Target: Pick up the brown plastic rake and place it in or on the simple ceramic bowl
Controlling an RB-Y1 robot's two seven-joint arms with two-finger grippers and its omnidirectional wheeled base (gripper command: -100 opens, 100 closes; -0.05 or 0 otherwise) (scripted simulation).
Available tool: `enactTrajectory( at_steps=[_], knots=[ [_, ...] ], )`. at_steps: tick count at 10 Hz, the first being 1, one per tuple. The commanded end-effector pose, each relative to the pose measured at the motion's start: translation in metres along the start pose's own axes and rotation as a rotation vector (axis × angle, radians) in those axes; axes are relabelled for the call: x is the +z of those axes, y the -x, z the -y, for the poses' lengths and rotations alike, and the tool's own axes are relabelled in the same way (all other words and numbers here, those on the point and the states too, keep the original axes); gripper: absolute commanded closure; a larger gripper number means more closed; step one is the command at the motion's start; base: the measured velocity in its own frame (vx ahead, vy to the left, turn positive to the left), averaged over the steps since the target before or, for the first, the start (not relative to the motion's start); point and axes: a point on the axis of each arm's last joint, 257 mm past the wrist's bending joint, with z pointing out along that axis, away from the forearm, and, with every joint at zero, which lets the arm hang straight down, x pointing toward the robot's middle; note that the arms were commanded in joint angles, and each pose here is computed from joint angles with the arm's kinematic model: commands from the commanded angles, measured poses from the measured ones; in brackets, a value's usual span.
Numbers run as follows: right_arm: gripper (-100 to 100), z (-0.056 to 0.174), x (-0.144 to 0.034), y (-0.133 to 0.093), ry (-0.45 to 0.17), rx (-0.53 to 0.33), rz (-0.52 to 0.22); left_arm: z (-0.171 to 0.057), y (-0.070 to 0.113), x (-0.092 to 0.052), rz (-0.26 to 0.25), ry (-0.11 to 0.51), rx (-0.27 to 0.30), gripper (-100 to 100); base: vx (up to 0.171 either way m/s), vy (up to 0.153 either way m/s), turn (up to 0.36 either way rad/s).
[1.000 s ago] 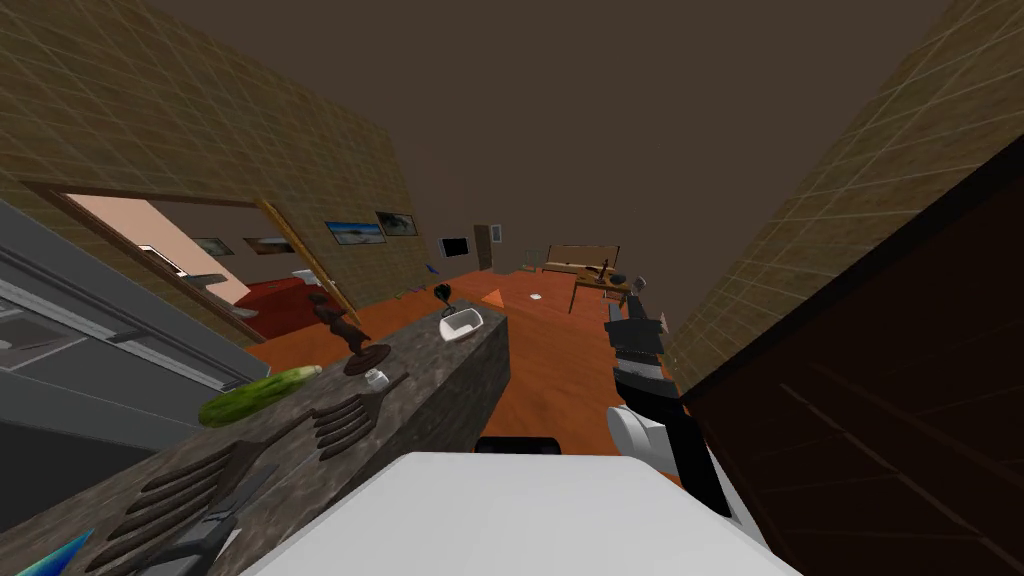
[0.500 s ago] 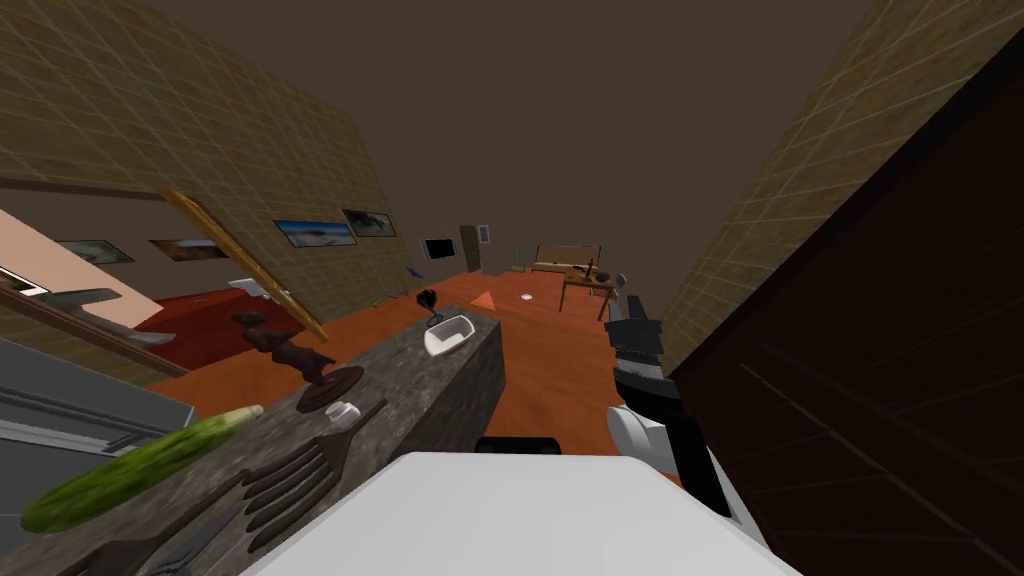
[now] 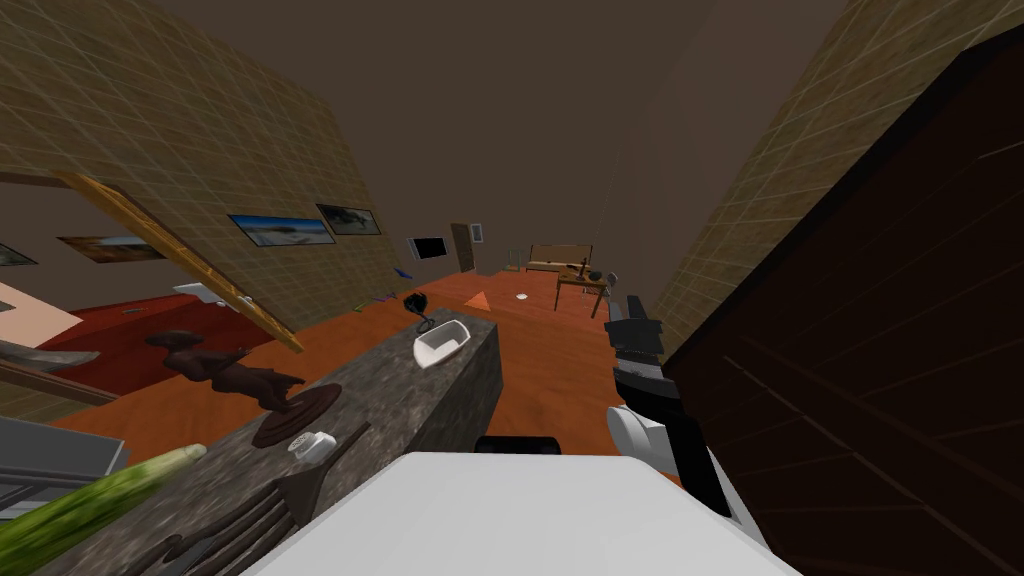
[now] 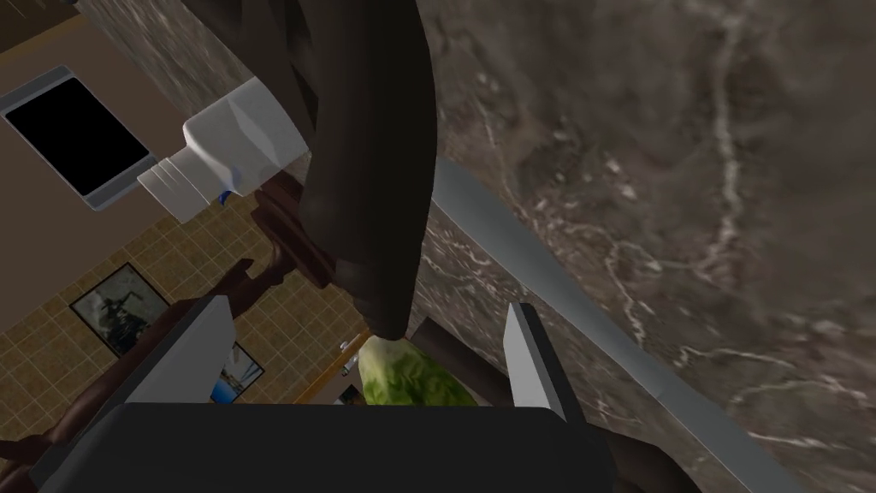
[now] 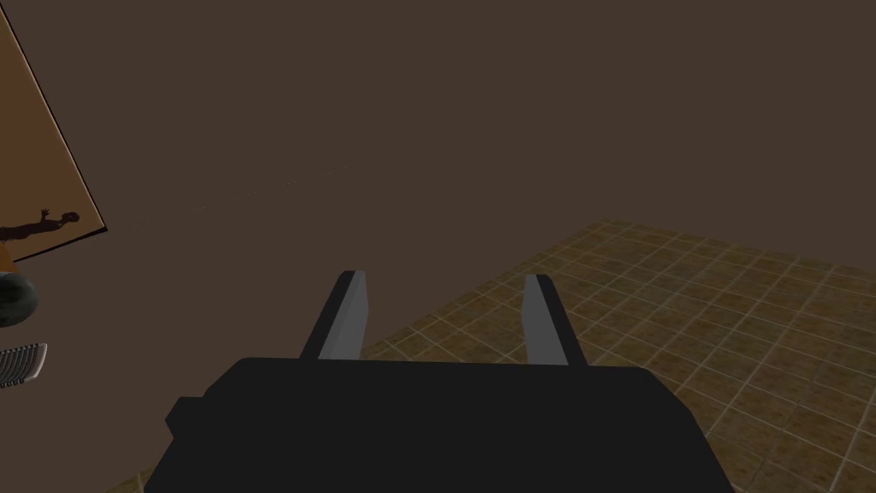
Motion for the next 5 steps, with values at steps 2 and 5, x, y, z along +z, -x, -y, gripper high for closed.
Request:
enactTrajectory(
  at_steps=[2,5],
  knots=[
    [0,0.0000,0.0000,0.0000,0.000,0.000,0.000,-0.0085,-0.0020,0.0098,0.007,0.003,-0.009,-100,-0.009,0.010,-0.033],
    [0,0.0000,0.0000,0.0000,0.000,0.000,0.000,-0.0069,-0.0018,0.0075,0.005,0.001,-0.007,100,0.000,0.000,0.000]
  ],
)
